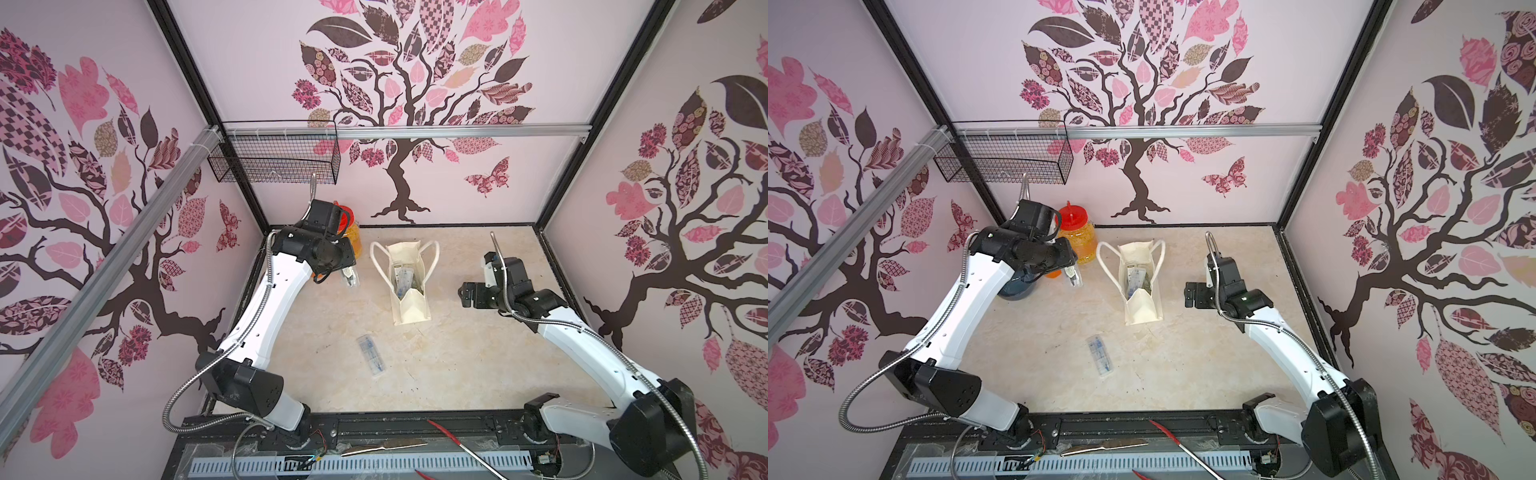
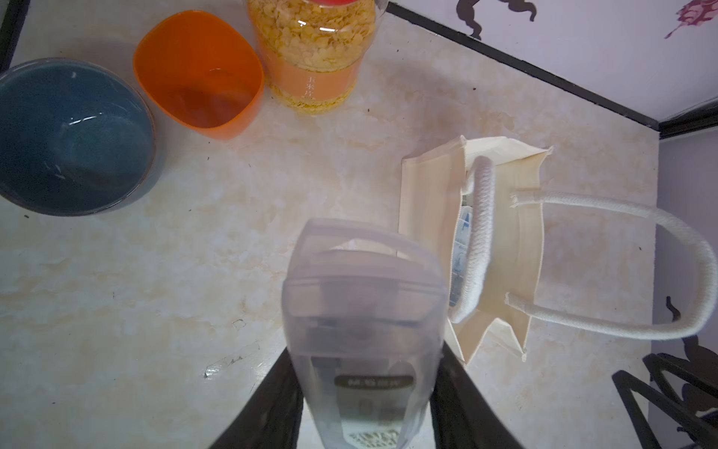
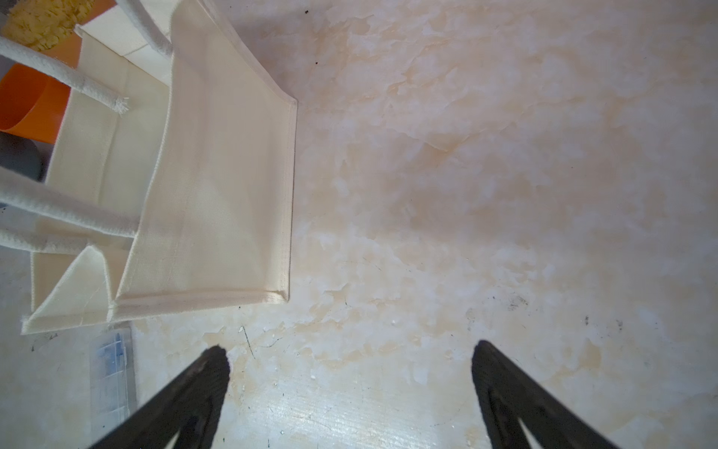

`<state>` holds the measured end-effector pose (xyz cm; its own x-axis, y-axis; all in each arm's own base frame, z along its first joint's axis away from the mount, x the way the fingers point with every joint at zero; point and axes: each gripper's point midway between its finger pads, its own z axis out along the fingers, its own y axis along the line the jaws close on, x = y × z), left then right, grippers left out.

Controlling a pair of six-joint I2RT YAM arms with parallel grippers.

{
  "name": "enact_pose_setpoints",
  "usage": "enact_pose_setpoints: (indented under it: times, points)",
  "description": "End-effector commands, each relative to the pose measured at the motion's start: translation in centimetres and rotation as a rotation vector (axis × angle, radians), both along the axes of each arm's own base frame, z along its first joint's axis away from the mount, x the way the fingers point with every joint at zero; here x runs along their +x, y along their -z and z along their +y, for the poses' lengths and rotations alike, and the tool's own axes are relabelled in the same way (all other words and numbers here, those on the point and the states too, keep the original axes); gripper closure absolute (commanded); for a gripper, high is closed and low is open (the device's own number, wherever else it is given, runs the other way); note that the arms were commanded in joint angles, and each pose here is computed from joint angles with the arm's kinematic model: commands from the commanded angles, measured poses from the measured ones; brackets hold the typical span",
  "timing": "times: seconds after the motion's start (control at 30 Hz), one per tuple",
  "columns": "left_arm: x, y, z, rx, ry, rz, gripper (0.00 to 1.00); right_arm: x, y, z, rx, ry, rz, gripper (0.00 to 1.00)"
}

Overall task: Put the compass set into the canvas bag
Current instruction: Pick up the compass set at the center of the board, then place the compass set in the canvas bag.

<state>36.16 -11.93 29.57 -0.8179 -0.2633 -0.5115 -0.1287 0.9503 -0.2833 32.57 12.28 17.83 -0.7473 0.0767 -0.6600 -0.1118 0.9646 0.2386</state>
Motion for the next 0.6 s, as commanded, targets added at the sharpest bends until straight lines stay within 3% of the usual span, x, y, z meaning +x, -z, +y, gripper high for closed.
enact_pose_setpoints:
  times: [0.0, 0.33, 0.57]
  points:
    - [0.3, -1.9, -1.4, -0.016, 0.050, -0.036, 0.52, 0.5, -2.5, -0.1, 0.000, 0.001, -0.056, 0.00]
    - [1.8, -5.9, -6.3, -0.118, 0.151, -0.138, 0.52, 0.6, -2.6, 0.0, 0.011, 0.001, -0.054, 0.00]
    - [3.6, -5.6, -11.6, -0.134, 0.244, -0.154, 0.52, 0.4, -2.6, -0.2, 0.002, 0.006, -0.053, 0.00]
